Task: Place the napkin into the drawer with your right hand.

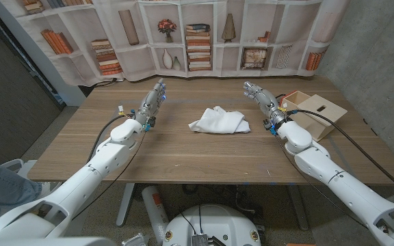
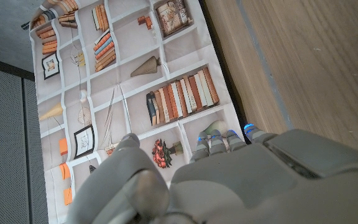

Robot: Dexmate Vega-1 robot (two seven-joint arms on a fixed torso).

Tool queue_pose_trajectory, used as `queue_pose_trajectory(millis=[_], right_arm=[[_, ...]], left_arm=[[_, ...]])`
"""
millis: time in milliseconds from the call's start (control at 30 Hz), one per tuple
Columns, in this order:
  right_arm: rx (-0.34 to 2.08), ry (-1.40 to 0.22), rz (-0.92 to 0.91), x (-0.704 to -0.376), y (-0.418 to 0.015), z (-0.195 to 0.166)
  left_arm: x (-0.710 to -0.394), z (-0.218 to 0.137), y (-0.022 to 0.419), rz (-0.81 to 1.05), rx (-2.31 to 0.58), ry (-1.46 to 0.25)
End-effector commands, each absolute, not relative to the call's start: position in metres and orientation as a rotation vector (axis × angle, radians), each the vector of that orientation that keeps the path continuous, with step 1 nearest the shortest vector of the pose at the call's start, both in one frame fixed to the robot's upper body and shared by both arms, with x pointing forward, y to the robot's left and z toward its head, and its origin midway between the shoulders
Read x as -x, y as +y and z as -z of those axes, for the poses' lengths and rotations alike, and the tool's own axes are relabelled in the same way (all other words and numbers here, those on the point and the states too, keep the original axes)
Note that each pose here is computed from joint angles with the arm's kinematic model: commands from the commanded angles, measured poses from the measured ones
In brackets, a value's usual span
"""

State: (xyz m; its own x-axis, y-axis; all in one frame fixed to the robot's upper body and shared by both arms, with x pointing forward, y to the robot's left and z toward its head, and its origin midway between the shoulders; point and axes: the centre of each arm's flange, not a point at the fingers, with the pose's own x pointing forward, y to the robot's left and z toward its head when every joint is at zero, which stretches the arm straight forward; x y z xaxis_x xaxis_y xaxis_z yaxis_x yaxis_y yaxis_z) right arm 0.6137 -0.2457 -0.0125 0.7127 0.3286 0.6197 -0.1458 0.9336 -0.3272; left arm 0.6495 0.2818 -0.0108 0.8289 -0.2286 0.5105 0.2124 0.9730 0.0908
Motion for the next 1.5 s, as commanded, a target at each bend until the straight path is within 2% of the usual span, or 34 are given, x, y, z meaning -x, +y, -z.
queue_pose_trajectory(millis=[33, 1500], right_arm=[[0.301, -0.749, -0.266, -0.607, -0.244, 0.012], [0.500, -0.809, -0.262, -0.592, -0.228, 0.009]], left_arm=[[-0.649, 0.008, 0.281, 0.238, -0.039, -0.546], [-0.642, 0.012, 0.281, 0.254, -0.032, -0.555]])
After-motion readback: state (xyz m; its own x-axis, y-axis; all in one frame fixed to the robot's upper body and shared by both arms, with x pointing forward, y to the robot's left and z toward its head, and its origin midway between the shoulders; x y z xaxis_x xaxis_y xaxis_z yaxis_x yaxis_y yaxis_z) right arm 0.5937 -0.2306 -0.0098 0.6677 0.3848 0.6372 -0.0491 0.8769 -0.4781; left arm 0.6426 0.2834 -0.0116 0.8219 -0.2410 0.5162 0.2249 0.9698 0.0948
